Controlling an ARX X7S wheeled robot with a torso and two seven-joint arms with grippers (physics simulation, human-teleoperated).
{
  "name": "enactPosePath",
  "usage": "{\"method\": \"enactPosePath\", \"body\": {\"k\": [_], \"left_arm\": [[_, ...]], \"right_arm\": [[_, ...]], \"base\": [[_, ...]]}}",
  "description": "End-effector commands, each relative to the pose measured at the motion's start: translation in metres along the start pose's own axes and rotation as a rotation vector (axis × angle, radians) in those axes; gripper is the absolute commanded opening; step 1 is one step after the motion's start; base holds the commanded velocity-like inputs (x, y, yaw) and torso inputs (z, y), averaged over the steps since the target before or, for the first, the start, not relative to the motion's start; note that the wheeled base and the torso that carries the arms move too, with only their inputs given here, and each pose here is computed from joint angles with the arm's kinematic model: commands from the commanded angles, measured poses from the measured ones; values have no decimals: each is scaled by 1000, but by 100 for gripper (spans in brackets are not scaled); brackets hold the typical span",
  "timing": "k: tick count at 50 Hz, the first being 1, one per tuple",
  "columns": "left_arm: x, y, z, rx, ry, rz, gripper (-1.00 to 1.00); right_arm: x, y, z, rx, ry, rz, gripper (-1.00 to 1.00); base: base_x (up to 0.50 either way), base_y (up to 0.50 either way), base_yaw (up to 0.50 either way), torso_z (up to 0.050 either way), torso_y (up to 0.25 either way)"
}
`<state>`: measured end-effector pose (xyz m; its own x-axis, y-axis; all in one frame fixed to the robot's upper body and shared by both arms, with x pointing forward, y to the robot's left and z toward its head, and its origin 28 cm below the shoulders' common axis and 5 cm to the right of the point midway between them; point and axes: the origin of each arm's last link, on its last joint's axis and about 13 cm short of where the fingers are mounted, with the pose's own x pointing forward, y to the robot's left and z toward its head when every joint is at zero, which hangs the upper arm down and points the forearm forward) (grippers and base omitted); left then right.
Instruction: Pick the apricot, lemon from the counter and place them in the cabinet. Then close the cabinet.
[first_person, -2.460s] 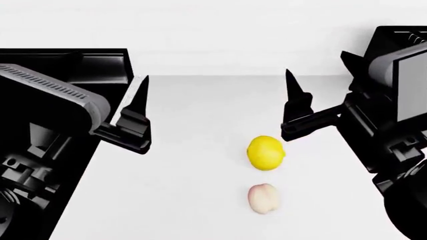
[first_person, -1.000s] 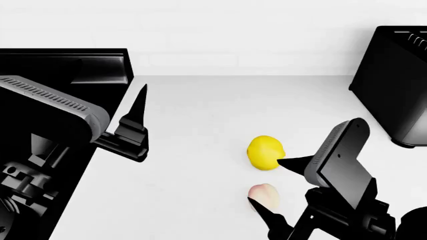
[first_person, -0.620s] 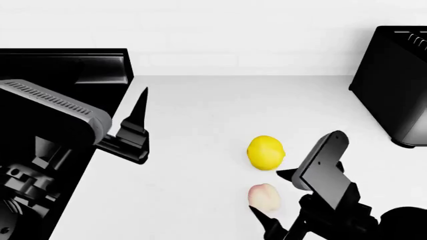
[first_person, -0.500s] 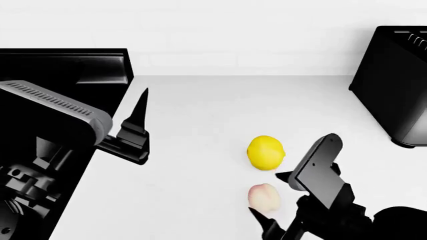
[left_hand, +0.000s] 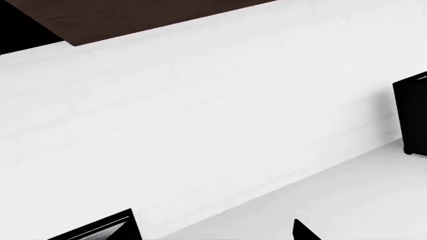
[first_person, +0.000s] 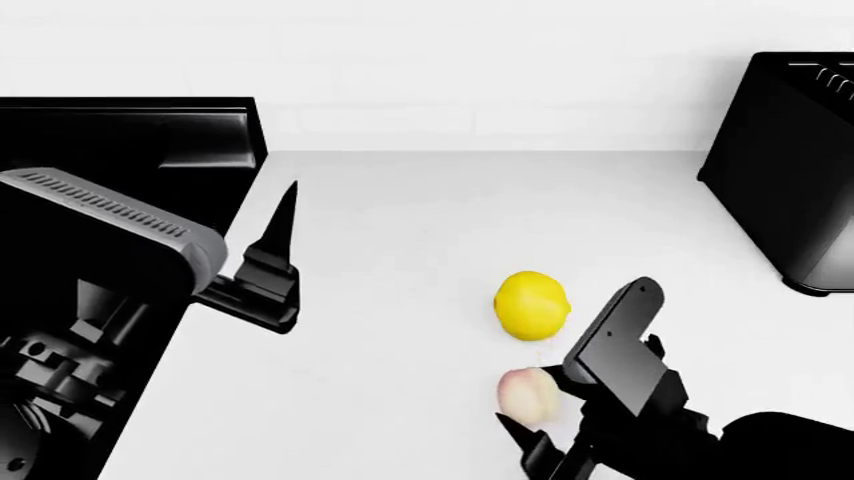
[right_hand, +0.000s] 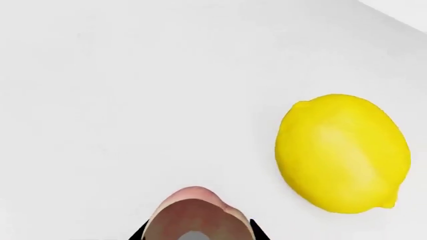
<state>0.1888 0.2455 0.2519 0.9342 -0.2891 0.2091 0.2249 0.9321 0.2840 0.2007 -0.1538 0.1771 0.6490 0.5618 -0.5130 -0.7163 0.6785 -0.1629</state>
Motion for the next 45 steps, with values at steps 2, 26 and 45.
{"method": "enactPosePath", "body": {"k": [2, 26, 45], "left_arm": [[-1, -2, -8, -4, 15, -2, 100], [-4, -5, -33, -16, 62, 1, 100], [-6, -8, -44, -24, 83, -6, 100]], "right_arm": [[-13, 4, 10, -35, -89, -60, -100], [-39, 19, 81, -116, -516, -247, -100], [-43, 35, 121, -143, -786, -324, -100]], "base": [[0, 0, 0, 0, 0], [0, 0, 0, 0, 0], [0, 0, 0, 0, 0]]}}
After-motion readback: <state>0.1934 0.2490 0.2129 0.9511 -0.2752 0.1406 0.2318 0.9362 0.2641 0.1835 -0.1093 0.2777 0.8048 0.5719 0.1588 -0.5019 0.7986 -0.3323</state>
